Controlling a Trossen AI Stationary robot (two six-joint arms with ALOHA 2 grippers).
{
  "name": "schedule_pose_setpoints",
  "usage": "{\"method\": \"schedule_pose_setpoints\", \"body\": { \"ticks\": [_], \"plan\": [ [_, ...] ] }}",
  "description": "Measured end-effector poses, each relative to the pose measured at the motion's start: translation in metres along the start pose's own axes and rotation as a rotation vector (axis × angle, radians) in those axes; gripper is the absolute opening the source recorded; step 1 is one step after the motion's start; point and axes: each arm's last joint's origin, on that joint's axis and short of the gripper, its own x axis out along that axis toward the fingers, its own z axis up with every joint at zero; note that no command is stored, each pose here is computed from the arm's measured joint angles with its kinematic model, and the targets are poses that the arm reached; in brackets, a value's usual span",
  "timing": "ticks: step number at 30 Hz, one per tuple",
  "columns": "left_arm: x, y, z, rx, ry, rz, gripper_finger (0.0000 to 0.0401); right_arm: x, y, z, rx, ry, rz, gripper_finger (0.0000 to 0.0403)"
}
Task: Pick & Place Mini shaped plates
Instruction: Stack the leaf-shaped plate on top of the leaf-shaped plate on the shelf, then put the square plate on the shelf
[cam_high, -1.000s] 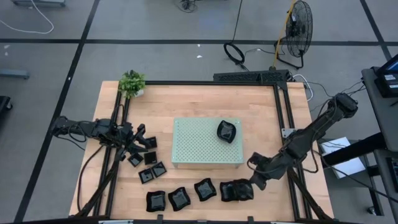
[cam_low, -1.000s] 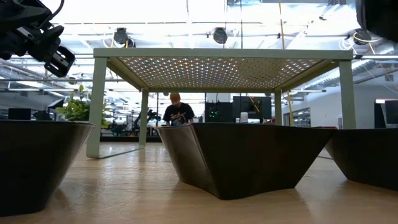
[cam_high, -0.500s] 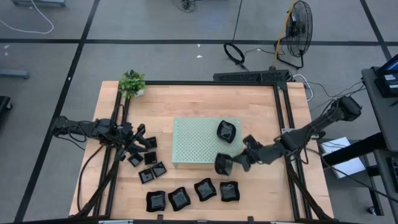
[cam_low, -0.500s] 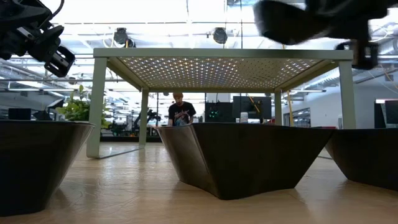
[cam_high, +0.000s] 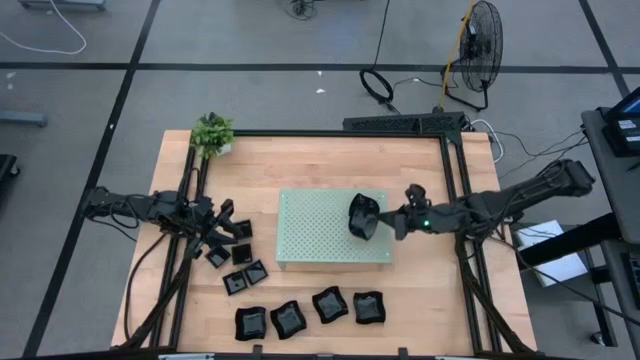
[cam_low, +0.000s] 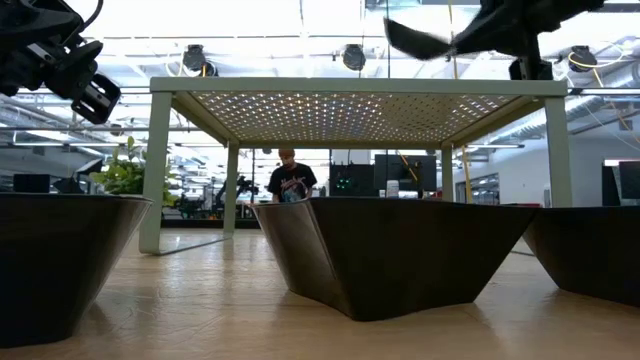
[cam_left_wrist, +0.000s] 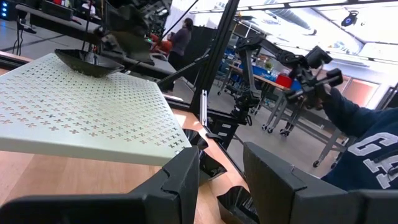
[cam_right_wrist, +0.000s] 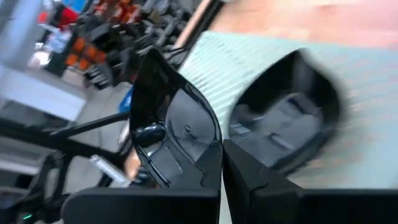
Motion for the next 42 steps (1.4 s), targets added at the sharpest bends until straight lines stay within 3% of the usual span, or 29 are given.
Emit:
{"method": "schedule_pose_setpoints", "body": {
  "ticks": [26, 38, 42],
  "plan": [
    [0.0, 0.0, 0.0, 0.0, 0.0, 0.0, 0.0129, 0.007, -0.014, 0.014, -0.12, -0.041, -0.113, 0.0002],
    [0.0, 0.0, 0.0, 0.0, 0.0, 0.0, 0.0129, -0.001, -0.013, 0.02, -0.196, -0.101, -0.11, 0.0065],
    [0.0, 0.0, 0.0, 0.0, 0.0, 0.0, 0.0129, -0.014, -0.008, 0.029, -0.257, -0.144, -0.034, 0.0078]
  ]
}}
